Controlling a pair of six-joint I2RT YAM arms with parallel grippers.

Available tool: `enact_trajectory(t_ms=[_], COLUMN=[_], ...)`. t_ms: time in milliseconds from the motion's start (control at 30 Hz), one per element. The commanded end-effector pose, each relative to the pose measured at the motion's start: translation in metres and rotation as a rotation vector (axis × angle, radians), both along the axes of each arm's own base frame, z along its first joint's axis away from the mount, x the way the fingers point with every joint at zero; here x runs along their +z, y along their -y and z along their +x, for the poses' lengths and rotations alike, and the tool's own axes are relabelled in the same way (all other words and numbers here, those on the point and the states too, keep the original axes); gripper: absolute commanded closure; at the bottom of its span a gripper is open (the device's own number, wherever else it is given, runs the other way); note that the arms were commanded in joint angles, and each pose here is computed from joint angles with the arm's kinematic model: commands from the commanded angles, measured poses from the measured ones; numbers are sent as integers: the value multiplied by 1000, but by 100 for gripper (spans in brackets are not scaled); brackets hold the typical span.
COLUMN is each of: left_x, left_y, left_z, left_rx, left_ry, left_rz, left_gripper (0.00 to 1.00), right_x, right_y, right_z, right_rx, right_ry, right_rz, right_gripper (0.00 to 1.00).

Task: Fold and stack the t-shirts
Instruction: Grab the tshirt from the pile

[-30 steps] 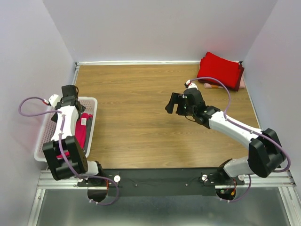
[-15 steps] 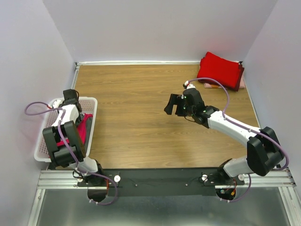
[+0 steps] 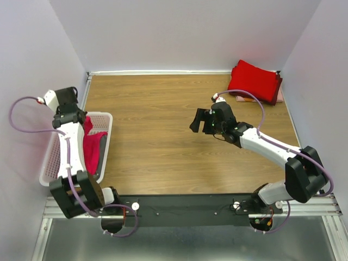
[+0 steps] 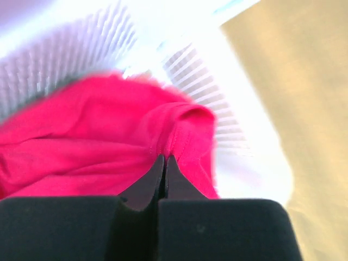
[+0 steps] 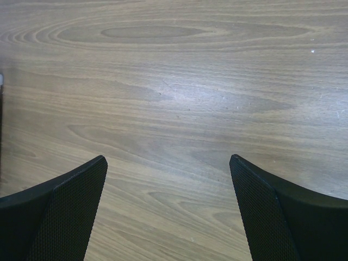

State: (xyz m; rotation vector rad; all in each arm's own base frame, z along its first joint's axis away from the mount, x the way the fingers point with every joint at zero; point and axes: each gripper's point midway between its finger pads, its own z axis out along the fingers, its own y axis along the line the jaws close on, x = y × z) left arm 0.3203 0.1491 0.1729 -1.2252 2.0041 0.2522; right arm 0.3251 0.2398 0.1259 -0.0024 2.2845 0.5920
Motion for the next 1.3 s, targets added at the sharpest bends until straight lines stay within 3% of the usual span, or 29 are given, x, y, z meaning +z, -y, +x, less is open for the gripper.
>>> enact_trajectory(t_ms=[0, 100, 233, 433, 600, 800, 1000, 1267], left_x=[100, 147, 243, 361, 426, 436, 409, 323], left_y=[10, 22, 58, 147, 215, 286, 361, 491], left_z=[9, 10, 16, 16, 8, 9, 40, 103], left_rx=[-107, -157, -258, -472, -687, -871, -1018, -1320], left_ry=[242, 339, 546, 826, 974, 1011, 977, 856], left_rz=[84, 121, 182, 187, 178, 111, 20, -158], left_gripper=[100, 100, 100, 100, 100, 100, 100, 100], right_x=[10, 17, 36, 80, 113, 136, 148, 117], right_y=[-4, -5, -6, 1, 13, 24, 30, 45], right_z=[4, 6, 10, 17, 20, 16, 4, -11], right_rx=[10, 12, 13, -19, -63, -97, -84, -110], right_ry=[11, 27, 73, 187, 276, 337, 370, 328], right_rz=[6, 13, 28, 49, 56, 65, 89, 63], right_gripper=[0, 0, 0, 0, 0, 0, 0, 0])
